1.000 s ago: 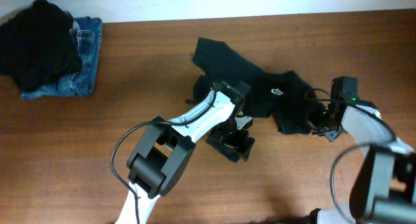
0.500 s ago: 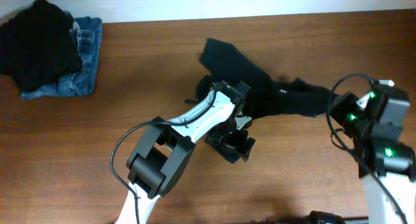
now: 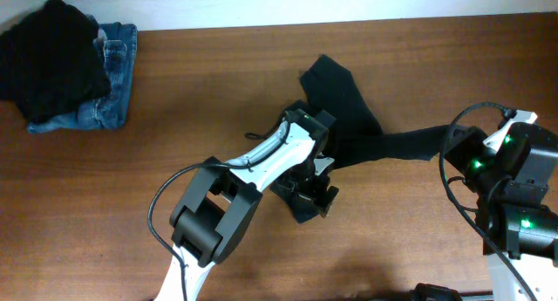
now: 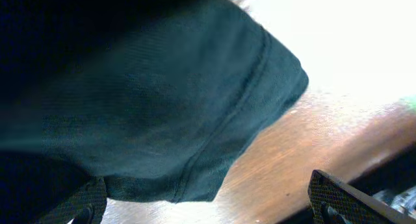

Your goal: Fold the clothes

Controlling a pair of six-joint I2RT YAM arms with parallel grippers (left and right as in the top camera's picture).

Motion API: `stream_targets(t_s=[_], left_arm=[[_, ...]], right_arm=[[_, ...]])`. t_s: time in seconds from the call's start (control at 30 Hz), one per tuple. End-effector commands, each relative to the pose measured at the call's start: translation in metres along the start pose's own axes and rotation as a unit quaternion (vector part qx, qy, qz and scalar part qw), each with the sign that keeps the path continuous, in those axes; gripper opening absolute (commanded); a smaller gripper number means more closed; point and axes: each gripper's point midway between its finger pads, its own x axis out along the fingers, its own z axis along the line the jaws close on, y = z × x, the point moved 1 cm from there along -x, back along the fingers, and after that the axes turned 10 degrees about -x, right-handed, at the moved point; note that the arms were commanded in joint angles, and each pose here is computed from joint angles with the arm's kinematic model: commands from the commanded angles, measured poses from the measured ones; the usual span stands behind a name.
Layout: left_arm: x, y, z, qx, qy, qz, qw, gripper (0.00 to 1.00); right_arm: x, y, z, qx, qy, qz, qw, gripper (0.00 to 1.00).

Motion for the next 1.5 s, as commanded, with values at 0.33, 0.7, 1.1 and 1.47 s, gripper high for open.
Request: stream_targets(t_s=[0.33, 0.7, 1.1, 1.47], left_arm=[[-0.024, -0.04, 0.026, 0.012, -0.101, -0.08, 0.992, 0.99], [-0.086, -0.062, 0.095, -0.075, -0.339, -0.19, 0.918, 0.99], [-0.097, -0.06, 0.128, -0.111, -0.352, -0.18, 0.912, 0.99], [-0.083, -0.06, 0.11, -0.106, -0.297, -0.168, 0.934, 0.99]], right_arm=[[0.013, 0.01, -0.003, 0.006, 0.006, 0.03, 1.0, 0.04], [0.033, 0.02, -0.012, 0.012, 0.022, 0.065, 0.998, 0.04], [0.033, 0.012, -0.003, 0.01, 0.0, 0.053, 0.999, 0.04], [0.025, -0.005, 0.007, 0.005, -0.01, 0.033, 0.999, 0.04]])
